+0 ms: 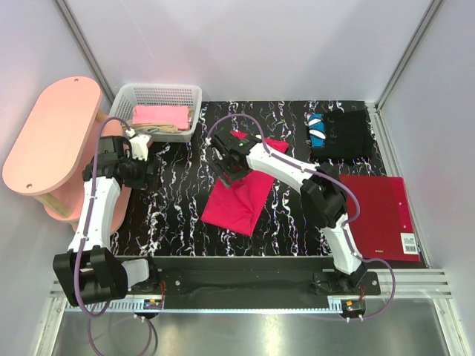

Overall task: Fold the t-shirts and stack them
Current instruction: Fold the folded rectangular tshirt in 1/3 of the way

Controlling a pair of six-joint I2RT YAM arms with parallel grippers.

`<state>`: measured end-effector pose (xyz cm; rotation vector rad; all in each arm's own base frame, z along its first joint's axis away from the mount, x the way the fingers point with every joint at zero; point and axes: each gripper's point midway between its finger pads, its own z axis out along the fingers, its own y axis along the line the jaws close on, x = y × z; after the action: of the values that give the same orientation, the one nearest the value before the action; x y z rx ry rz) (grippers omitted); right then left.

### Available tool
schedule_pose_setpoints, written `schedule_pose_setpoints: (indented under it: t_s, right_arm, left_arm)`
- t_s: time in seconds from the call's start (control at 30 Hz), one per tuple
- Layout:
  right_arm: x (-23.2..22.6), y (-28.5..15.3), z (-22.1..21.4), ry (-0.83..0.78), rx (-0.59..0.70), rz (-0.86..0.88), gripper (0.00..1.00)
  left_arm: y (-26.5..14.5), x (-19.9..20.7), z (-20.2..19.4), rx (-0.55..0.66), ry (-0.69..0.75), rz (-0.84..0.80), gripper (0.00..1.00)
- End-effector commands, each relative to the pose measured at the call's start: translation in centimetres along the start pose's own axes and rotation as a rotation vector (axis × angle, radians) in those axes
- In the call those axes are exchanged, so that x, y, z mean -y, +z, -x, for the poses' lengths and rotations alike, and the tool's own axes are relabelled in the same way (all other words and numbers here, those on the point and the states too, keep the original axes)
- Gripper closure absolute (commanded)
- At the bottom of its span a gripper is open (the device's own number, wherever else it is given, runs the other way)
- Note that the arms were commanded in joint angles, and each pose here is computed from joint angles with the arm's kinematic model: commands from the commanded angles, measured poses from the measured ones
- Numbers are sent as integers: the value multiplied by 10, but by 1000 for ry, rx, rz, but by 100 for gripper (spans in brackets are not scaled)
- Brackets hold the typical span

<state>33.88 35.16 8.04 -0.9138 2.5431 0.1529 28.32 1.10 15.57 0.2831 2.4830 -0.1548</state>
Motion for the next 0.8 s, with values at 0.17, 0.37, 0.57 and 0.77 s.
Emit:
schedule_pose_setpoints:
  t_s: [0.17,0.37,0.57,0.77]
  right_arm:
    - [94,-20,23,172,72,-385,0]
    - [102,-60,31,256,146,-410,0]
    - [22,-70,14,164,164,-170,0]
    - [-19,-57,-12,-78,175,-251,0]
  left_arm:
    - [-6,3,11,48,19,-16,1]
    - [-10,6,13,57,19,-27,1]
    - [-10,17,14,60,9,-85,1]
    - [-5,13,9,27,12,-68,1]
